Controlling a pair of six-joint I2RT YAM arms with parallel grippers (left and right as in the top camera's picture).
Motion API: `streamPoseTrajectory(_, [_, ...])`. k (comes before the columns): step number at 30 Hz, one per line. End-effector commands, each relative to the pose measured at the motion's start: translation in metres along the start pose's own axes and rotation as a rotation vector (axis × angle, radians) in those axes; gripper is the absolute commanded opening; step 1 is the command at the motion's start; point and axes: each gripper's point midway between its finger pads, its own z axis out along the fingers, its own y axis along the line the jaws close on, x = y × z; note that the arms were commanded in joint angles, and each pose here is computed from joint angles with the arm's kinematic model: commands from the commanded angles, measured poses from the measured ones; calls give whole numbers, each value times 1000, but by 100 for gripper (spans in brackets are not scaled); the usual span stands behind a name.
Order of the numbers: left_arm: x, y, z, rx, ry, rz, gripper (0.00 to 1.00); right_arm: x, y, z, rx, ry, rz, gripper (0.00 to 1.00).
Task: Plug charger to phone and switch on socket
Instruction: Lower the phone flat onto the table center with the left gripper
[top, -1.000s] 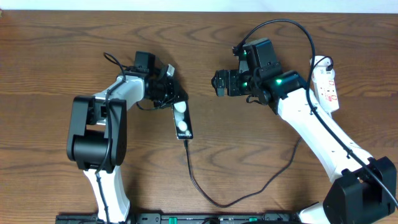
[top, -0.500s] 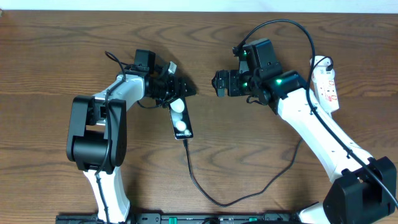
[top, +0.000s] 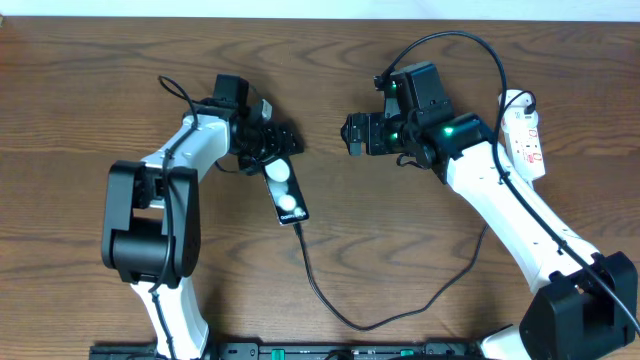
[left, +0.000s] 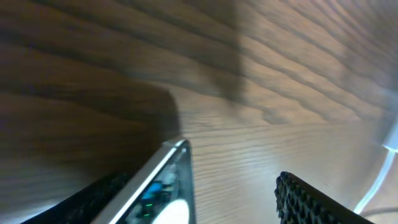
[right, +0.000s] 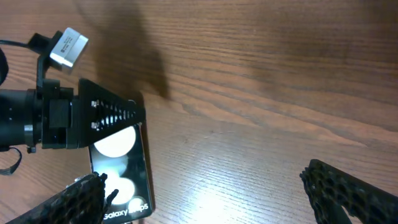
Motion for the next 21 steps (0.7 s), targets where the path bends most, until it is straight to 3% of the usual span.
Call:
streamPoseTrajectory(1, [11,71,16,-293,6,-67,80,-5,5,-4,-4,-16,-27,99])
streamPoseTrajectory(9, [20,99,5,-455,8,-133,81,-4,4,-4,-2,-12,-26,99])
streamPoseTrajectory(10, [21,100,4,-464,8,-133,90,-4,4,-4,-3,-12,-27,99])
streamPoseTrajectory(21, [23,103,2,-482,15,-137,92,-3,4,-4,-2,-9,-26,99])
